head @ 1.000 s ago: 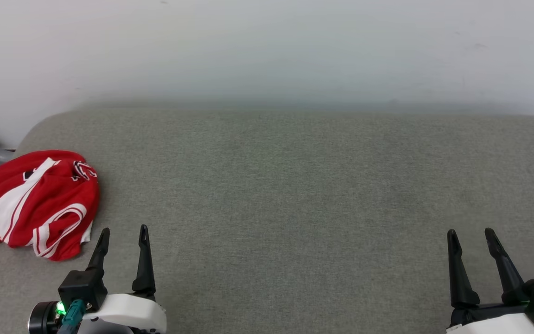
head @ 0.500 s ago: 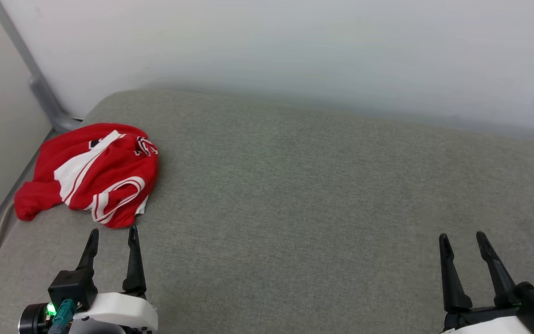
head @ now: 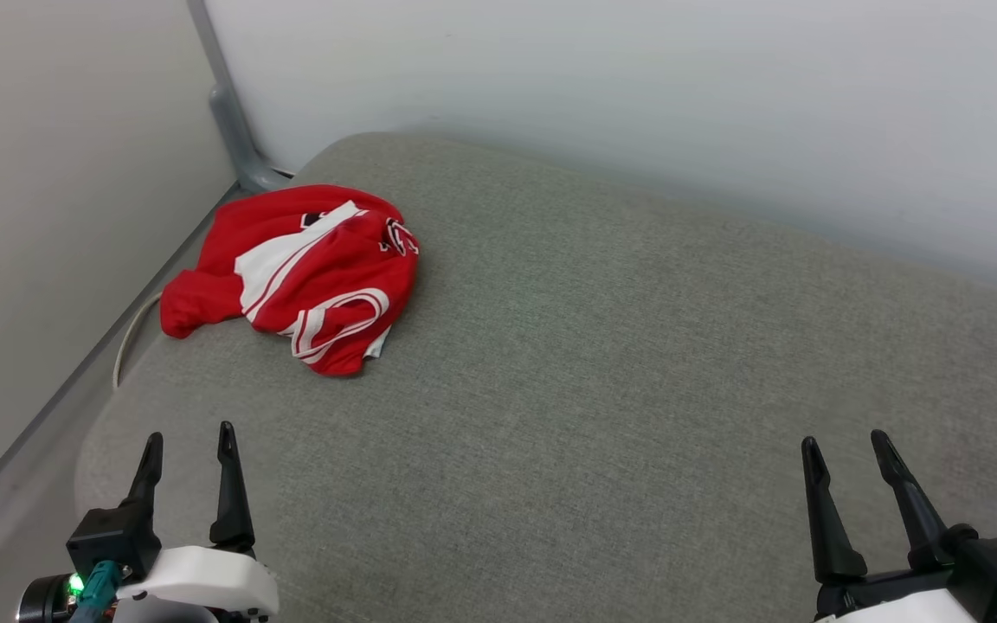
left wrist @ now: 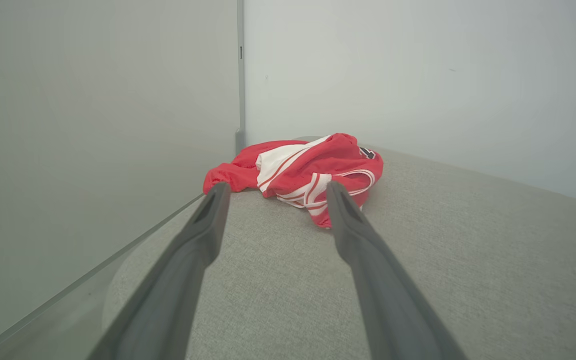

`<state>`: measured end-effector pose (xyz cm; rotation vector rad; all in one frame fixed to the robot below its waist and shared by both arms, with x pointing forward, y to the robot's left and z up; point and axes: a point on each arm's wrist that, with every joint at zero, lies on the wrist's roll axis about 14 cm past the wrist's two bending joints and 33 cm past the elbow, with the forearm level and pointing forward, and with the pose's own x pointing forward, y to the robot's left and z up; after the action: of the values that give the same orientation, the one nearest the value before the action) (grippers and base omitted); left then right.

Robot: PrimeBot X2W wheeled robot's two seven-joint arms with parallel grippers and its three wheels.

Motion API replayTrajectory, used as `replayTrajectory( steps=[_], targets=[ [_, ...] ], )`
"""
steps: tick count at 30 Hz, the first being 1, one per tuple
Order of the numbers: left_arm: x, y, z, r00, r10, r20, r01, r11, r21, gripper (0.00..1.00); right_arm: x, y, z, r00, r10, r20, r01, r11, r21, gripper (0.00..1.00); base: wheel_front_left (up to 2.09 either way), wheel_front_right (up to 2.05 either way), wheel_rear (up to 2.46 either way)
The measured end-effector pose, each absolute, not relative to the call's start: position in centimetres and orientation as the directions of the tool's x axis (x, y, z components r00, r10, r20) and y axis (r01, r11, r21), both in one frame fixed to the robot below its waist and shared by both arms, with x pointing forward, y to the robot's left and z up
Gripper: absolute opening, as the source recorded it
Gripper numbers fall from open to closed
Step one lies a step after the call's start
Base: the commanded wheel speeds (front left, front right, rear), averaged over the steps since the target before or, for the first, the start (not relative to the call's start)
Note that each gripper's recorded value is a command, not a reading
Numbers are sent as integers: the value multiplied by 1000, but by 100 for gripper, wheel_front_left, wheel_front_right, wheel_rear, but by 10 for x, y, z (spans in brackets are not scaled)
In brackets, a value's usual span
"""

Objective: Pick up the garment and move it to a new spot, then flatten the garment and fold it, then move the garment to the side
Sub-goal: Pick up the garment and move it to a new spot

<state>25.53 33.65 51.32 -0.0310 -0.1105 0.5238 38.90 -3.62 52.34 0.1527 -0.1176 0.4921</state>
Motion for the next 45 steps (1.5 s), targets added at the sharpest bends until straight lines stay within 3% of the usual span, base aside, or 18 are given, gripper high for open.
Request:
replayTrajectory(
  steps=[9, 18, 28, 36, 40, 45],
  targets=[
    [233, 354, 510, 817, 570, 84, -567, 822, -60, 100, 391, -16, 521, 848, 511, 142, -527, 842, 117, 100, 0, 0, 0],
    [246, 358, 516, 820, 564, 99, -560, 826, -64, 100, 395, -17, 518, 850, 508, 138, -523, 846, 105, 100, 0, 0, 0],
    [324, 399, 581, 828, 502, 249, -506, 861, -55, 100, 411, -33, 515, 873, 465, 145, -477, 876, 64, 100, 0, 0, 0],
    [410, 410, 611, 878, 393, 273, -422, 905, 57, 100, 432, -60, 506, 909, 394, 139, -402, 915, 41, 100, 0, 0, 0],
    [453, 398, 600, 927, 315, 204, -337, 938, 84, 100, 438, -72, 501, 922, 363, 134, -370, 928, 33, 100, 0, 0, 0],
    [489, 382, 567, 976, 219, 1, -217, 966, 143, 100, 442, -87, 492, 939, 325, 114, -330, 944, 22, 100, 0, 0, 0]
  ],
)
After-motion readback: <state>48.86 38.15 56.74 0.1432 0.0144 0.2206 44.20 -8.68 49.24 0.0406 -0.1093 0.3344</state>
